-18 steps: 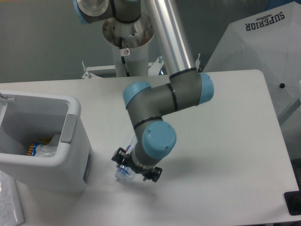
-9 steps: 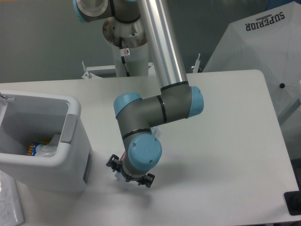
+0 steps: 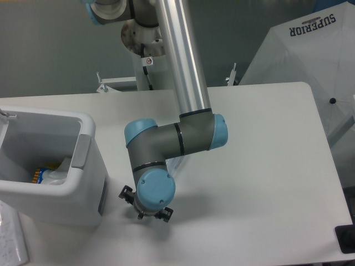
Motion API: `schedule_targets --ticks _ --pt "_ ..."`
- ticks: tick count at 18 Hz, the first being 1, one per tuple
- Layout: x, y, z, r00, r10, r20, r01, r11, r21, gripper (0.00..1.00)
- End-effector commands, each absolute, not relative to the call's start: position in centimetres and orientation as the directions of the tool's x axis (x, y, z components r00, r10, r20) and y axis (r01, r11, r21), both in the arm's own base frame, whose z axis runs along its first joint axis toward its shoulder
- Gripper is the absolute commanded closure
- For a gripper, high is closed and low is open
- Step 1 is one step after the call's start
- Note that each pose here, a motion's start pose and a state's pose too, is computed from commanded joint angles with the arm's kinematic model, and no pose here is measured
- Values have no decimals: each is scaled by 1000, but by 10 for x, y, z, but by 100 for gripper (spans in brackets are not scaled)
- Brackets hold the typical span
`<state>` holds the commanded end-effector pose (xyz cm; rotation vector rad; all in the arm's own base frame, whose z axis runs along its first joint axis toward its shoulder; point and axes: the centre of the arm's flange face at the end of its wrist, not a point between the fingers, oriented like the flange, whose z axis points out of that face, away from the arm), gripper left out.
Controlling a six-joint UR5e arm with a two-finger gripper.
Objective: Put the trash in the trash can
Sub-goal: 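Lower the gripper to the bottle cap end and align with it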
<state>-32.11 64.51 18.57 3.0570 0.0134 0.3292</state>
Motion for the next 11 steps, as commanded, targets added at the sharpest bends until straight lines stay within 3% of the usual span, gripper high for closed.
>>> schedule_targets --ticks 5,7,11 --pt "-322 644 190 980 14 199 0 -997 72 73" --pt "-322 643 190 982 13 190 -3 -997 83 88" --pt "-323 642 197 985 10 172 -5 -996 89 97"
